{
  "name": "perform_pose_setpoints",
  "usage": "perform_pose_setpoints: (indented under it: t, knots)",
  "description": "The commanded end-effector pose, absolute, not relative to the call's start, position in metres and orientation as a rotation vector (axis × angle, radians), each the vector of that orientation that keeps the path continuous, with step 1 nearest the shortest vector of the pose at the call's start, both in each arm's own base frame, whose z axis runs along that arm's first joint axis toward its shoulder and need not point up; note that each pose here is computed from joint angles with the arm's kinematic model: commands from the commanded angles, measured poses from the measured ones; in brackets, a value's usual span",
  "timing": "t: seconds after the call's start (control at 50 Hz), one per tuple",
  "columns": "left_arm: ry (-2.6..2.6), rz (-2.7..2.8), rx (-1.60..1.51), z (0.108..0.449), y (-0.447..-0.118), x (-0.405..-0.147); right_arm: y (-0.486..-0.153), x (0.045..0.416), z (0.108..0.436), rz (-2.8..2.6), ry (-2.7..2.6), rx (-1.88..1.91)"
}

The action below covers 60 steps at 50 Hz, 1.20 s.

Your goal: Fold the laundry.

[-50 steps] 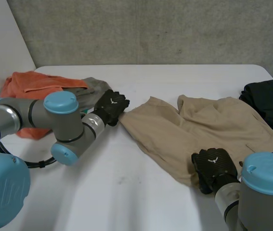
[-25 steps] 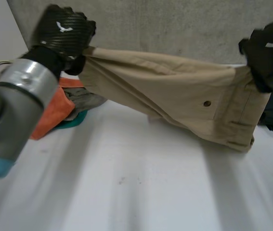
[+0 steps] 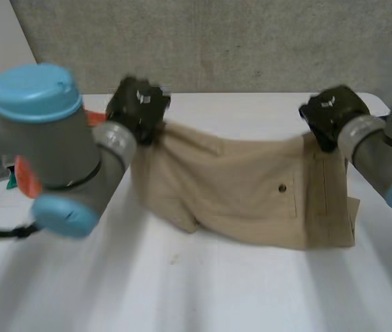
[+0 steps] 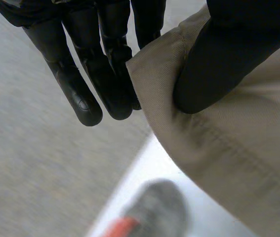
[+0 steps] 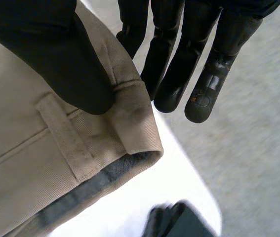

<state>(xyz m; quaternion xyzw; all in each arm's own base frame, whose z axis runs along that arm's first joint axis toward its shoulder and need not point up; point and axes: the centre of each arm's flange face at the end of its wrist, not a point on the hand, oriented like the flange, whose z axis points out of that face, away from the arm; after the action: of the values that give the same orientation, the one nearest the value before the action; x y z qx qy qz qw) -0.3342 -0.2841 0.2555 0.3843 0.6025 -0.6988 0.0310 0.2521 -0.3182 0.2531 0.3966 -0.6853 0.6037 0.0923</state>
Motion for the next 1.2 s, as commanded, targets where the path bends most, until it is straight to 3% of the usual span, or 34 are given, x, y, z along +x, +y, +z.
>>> perform_pose_setpoints:
  t: [0.02, 0.1, 0.2, 0.26, 0.4, 0.46, 0.56, 0.64, 0.72, 0.8, 0.86, 1.04, 1.2]
  knots:
    - [1.259, -2.580, 0.678, 0.368, -0.341, -0.351, -0.379, 0.273, 0.334, 2.420, -1.507, 0.775]
    - [1.011, -2.722, 0.440, 0.421, -0.342, -0.342, -0.376, 0.272, 0.401, 2.681, -1.107, 0.528]
    - [0.945, -2.758, 0.388, 0.435, -0.338, -0.340, -0.372, 0.271, 0.424, 2.742, -0.989, 0.476]
    - [0.995, -2.735, 0.424, 0.423, -0.336, -0.341, -0.371, 0.272, 0.423, 2.738, -1.000, 0.488]
    - [1.215, -2.602, 0.583, 0.366, -0.325, -0.332, -0.374, 0.276, 0.377, 2.656, -1.195, 0.634]
    - [1.353, -2.502, 0.697, 0.320, -0.318, -0.331, -0.374, 0.279, 0.340, 2.599, -1.319, 0.749]
    - [1.533, -2.349, 0.853, 0.257, -0.303, -0.327, -0.369, 0.281, 0.241, 2.387, -1.638, 0.940]
    - [1.650, -2.219, 0.995, 0.210, -0.283, -0.328, -0.358, 0.277, 0.192, 2.239, -1.807, 1.024]
    - [1.748, -2.092, 1.111, 0.170, -0.266, -0.327, -0.344, 0.267, 0.169, 2.090, -1.941, 1.087]
    - [1.827, -1.961, 1.145, 0.158, -0.249, -0.313, -0.321, 0.260, 0.155, 1.902, -2.084, 1.180]
    - [1.867, -1.883, 1.155, 0.167, -0.233, -0.299, -0.306, 0.255, 0.152, 1.792, -2.152, 1.236]
    - [1.982, -1.639, 1.327, 0.184, -0.177, -0.269, -0.255, 0.237, 0.182, 1.543, -2.309, 1.341]
    - [2.087, -1.221, 1.659, 0.170, -0.108, -0.248, -0.203, 0.218, 0.193, 1.210, -2.253, 1.625]
